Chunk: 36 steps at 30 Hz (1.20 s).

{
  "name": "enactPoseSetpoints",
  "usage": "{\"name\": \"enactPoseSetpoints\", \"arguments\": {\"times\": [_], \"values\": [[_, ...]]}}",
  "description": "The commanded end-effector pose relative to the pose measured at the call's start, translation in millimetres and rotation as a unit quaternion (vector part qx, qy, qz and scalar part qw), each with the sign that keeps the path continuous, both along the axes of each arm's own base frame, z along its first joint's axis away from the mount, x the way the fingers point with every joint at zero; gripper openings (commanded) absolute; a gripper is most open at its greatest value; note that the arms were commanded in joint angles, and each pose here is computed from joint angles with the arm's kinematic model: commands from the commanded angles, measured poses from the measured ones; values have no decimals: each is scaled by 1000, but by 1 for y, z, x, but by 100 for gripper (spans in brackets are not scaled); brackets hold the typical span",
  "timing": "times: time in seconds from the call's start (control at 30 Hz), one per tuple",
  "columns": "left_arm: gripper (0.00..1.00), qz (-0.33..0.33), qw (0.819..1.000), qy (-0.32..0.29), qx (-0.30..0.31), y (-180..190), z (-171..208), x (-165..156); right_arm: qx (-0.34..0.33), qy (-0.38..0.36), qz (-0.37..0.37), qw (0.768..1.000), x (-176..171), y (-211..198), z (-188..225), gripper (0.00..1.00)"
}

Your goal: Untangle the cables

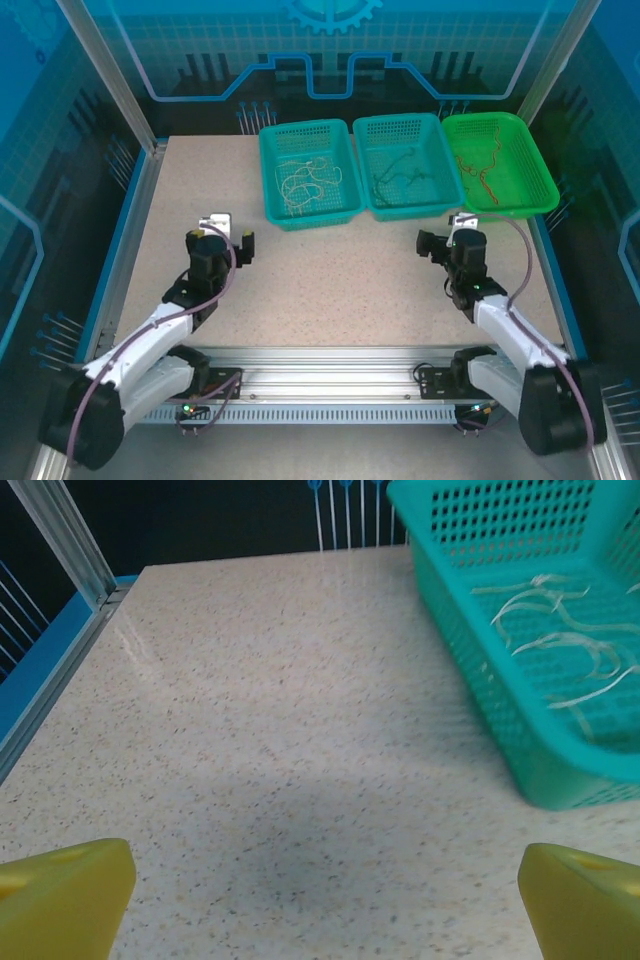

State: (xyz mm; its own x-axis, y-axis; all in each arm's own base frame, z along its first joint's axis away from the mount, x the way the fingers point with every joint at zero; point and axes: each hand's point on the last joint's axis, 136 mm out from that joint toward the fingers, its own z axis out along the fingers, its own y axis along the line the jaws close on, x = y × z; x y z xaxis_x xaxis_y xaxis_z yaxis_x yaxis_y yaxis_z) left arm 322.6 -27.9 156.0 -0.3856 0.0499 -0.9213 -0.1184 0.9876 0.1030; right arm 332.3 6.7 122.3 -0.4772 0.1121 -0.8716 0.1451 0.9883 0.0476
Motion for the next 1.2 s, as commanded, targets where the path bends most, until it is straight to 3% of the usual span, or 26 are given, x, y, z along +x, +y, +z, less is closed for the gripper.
{"name": "enactPoseSetpoints", "arguments": {"times": [0.0, 0.17, 0.3, 0.33, 0.37, 0.43, 0.5, 0.73, 1.17], "values": [[99, 11, 999, -46, 20, 12, 5, 16, -65, -22, -7, 998, 31, -5, 6, 100], [99, -25, 999, -37, -4, 6, -22, 41, -141, -42, 55, 988, 68, 20, -9, 100], [99, -39, 997, -61, -21, 8, -31, 59, -57, -77, 51, 994, 61, -2, -21, 100], [99, -40, 997, -59, -28, 11, -35, 62, -58, -93, 55, 992, 59, -2, -22, 100], [99, -30, 997, -48, -48, 19, -44, 66, -59, -63, 68, 994, 57, 4, -29, 100], [99, -31, 994, -75, -77, 31, -53, 72, -66, -57, 96, 992, 64, 15, -27, 100], [99, -25, 993, -48, -106, 36, -58, 64, -62, -54, 101, 991, 65, 15, -28, 100], [99, -7, 993, -57, -103, 43, -57, 69, -53, -49, 131, 989, 66, 23, -28, 100], [99, -31, 993, -39, -104, 34, -60, 73, -51, -49, 133, 989, 66, 24, -28, 100]]}}
